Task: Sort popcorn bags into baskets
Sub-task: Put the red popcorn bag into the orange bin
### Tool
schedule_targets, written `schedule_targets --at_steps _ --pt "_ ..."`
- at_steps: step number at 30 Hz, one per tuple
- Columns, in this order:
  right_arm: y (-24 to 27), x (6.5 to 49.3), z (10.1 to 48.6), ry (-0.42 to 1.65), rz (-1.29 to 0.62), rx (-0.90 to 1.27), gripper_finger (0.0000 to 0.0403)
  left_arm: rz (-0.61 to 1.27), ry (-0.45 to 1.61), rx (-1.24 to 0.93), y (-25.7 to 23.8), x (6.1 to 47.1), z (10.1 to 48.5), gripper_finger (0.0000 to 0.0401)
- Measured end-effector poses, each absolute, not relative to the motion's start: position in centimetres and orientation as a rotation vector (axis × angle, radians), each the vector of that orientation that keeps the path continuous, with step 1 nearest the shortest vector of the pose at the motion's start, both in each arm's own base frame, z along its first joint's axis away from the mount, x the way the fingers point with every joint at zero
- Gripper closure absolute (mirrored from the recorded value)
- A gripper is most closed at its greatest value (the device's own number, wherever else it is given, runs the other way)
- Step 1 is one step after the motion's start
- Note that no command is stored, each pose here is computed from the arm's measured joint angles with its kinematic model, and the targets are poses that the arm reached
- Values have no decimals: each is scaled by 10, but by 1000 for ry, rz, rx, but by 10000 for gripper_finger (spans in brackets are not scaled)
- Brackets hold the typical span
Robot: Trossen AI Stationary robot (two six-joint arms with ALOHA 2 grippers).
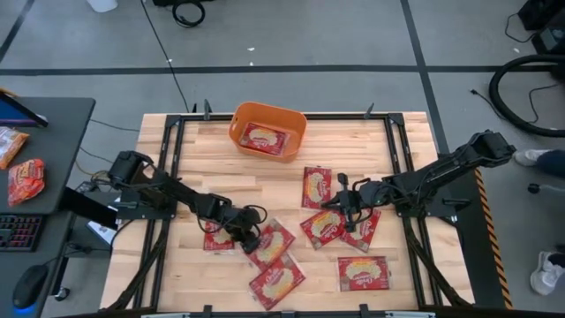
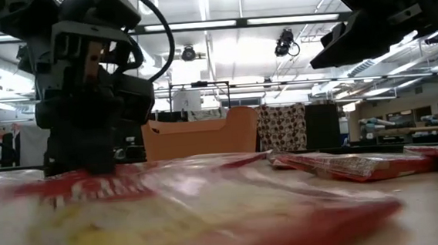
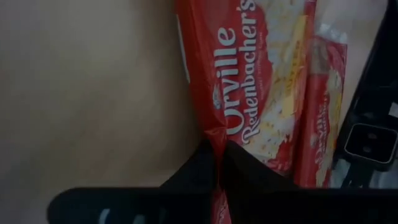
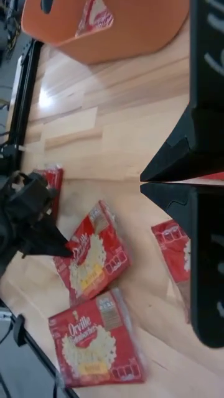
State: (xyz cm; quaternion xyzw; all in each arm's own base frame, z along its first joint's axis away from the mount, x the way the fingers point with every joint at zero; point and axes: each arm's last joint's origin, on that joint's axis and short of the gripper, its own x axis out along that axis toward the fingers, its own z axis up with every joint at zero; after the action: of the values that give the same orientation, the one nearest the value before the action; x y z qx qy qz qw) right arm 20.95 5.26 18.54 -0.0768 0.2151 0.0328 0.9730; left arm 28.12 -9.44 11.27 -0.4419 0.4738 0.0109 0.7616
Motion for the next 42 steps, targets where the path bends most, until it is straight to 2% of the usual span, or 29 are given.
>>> schedule_targets --at_steps 9,16,23,30,34,42 --pt "57 219 176 452 127 -136 383 -11 971 -954 -90 283 125 381" --pt "64 236 175 489 137 -149 383 5 870 -885 -77 279 151 381" --pt "65 260 174 512 94 -203 383 114 745 -778 -48 272 177 381" --pt "51 267 176 518 -137 -293 383 265 599 -660 -16 265 199 381" --pt "44 267 176 528 -200 -281 383 366 540 -586 5 261 208 381" --pt "43 266 173 563 -196 -288 383 522 581 -405 56 262 249 381"
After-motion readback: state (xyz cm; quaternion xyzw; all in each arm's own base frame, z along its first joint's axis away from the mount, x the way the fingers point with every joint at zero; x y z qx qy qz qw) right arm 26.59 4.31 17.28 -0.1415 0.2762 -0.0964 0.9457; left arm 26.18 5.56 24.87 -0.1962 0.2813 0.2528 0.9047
